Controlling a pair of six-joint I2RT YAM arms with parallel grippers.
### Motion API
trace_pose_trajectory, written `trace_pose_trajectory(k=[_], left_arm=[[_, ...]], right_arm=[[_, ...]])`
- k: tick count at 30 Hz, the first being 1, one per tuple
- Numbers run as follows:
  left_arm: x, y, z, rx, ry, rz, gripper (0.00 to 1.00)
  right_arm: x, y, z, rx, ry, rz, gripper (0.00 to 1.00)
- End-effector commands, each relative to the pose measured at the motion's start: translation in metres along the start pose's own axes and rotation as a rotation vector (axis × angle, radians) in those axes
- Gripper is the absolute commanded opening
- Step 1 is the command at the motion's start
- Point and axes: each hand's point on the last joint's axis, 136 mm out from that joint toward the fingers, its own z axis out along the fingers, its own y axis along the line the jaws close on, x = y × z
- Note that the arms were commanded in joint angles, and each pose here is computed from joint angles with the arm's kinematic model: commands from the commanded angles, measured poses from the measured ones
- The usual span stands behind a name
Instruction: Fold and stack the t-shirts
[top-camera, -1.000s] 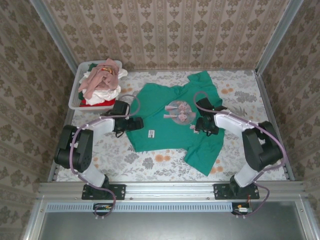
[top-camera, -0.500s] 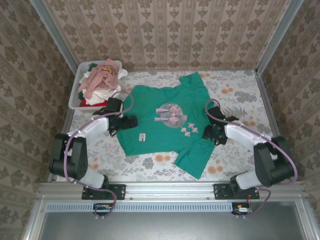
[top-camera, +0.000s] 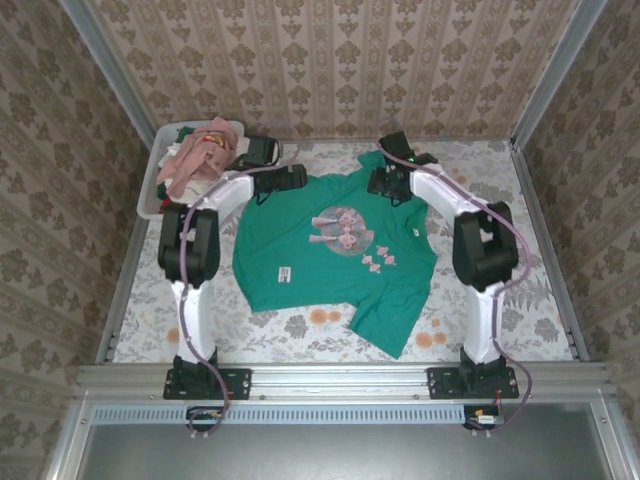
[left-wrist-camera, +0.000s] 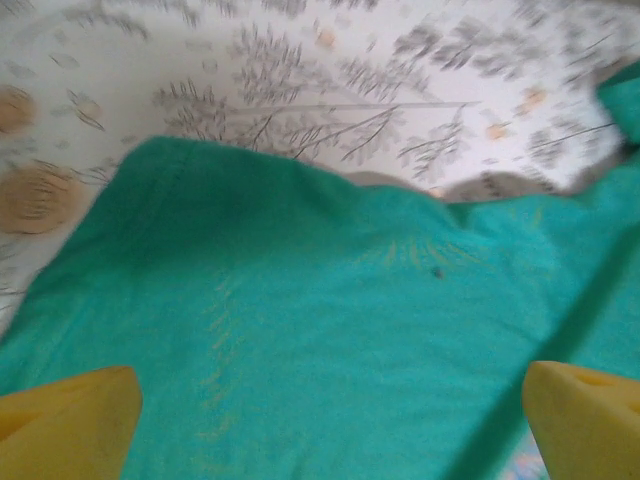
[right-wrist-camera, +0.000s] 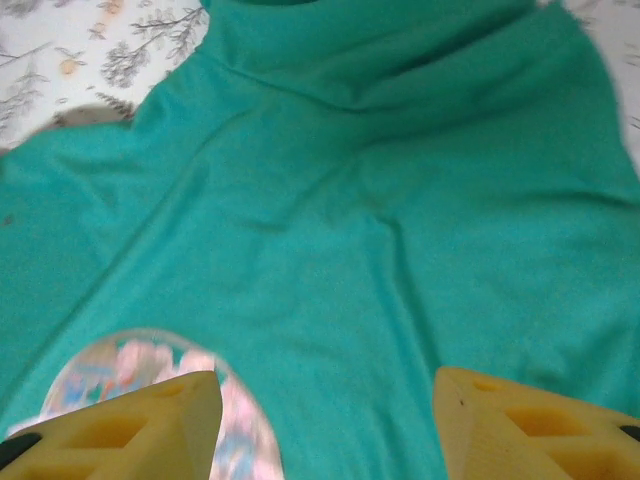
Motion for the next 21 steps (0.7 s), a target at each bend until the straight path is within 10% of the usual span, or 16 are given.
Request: trace_pose_trajectory(k=[1,21], left_arm=[[-0.006,0.009,0.017,0.016,0.023,-0.029,0.98],[0.031,0.086,0.03,-0.103,0.152,-0.128,0.93]], right_arm=[[0.002,-0.012,0.028,0.029,0.091,-0.009,0.6],[0.046,-0.112,0.037,0.115,0.251,0.189,0.61]])
